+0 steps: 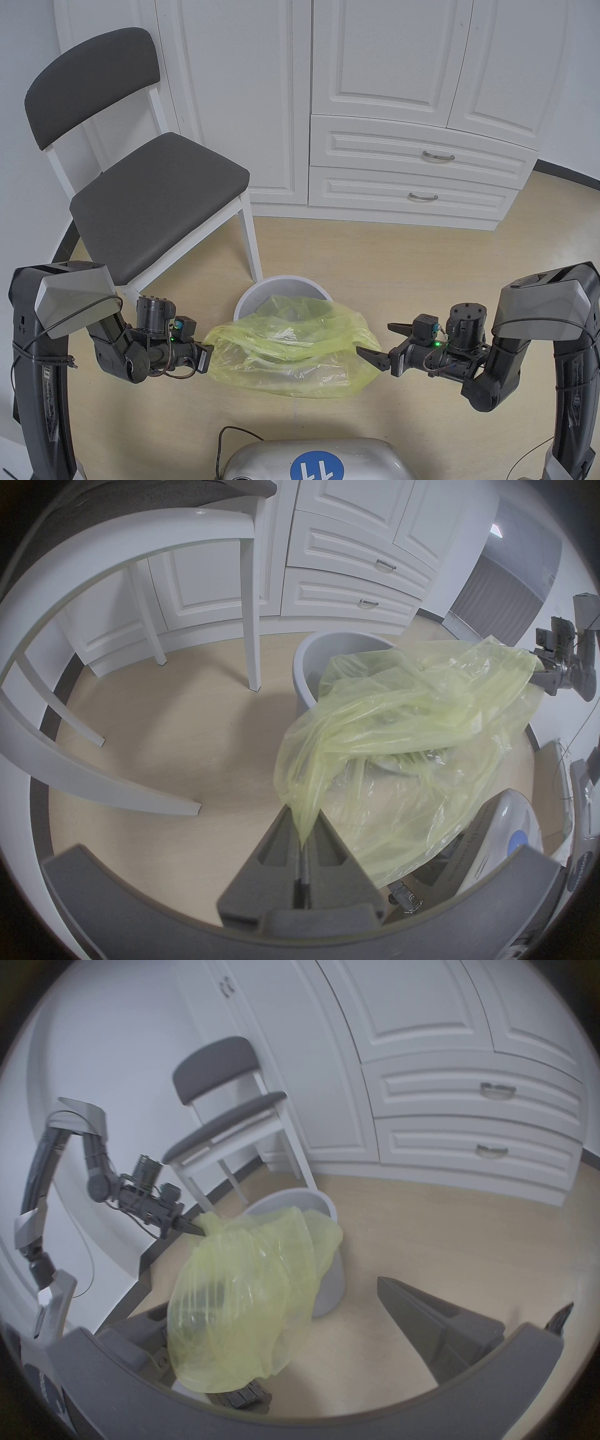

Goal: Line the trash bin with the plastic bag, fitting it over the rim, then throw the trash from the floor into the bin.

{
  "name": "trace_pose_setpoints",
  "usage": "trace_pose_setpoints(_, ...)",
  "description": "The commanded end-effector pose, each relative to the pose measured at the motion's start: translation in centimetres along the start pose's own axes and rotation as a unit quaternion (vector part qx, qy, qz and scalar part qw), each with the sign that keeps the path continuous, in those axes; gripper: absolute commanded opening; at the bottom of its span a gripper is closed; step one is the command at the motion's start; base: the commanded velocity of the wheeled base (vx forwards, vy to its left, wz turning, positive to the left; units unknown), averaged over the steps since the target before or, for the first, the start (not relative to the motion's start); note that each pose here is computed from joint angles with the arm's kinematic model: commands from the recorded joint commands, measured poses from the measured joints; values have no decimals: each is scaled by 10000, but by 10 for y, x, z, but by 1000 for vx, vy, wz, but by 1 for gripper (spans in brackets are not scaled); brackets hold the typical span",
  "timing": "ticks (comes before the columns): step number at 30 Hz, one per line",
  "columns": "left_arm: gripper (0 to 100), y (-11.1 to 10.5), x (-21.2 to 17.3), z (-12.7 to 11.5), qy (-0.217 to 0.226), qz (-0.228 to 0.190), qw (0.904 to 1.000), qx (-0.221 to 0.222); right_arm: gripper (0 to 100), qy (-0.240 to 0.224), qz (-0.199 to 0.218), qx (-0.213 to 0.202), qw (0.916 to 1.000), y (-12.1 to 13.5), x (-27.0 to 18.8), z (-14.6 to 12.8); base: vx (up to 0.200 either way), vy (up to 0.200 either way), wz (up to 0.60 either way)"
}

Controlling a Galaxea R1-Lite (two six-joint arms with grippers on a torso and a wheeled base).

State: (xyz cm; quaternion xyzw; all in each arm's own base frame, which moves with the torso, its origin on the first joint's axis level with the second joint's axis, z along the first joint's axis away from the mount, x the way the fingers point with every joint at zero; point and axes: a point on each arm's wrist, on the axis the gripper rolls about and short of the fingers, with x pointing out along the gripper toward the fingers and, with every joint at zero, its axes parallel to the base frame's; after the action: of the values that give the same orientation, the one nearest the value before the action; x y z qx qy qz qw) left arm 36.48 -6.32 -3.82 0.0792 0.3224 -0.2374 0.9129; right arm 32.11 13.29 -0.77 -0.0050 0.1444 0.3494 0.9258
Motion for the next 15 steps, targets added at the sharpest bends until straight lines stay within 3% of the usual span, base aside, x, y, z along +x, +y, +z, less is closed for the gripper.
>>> trace_pose_setpoints(1, 0, 1, 1, 0, 1, 15, 10000, -11, 100, -61, 82, -84, 9999, -13, -18, -1, 0, 0, 0)
trace_pose_setpoints(6, 0, 1, 4, -5, 99, 16, 9999, -23, 100, -76, 336, -27, 9994, -25, -24, -6, 0, 0, 0)
trace_pose_setpoints(15, 0, 9, 10, -9, 143, 117, 9998, -91, 100, -104, 311, -7, 9995, -33, -30, -5, 0, 0, 0)
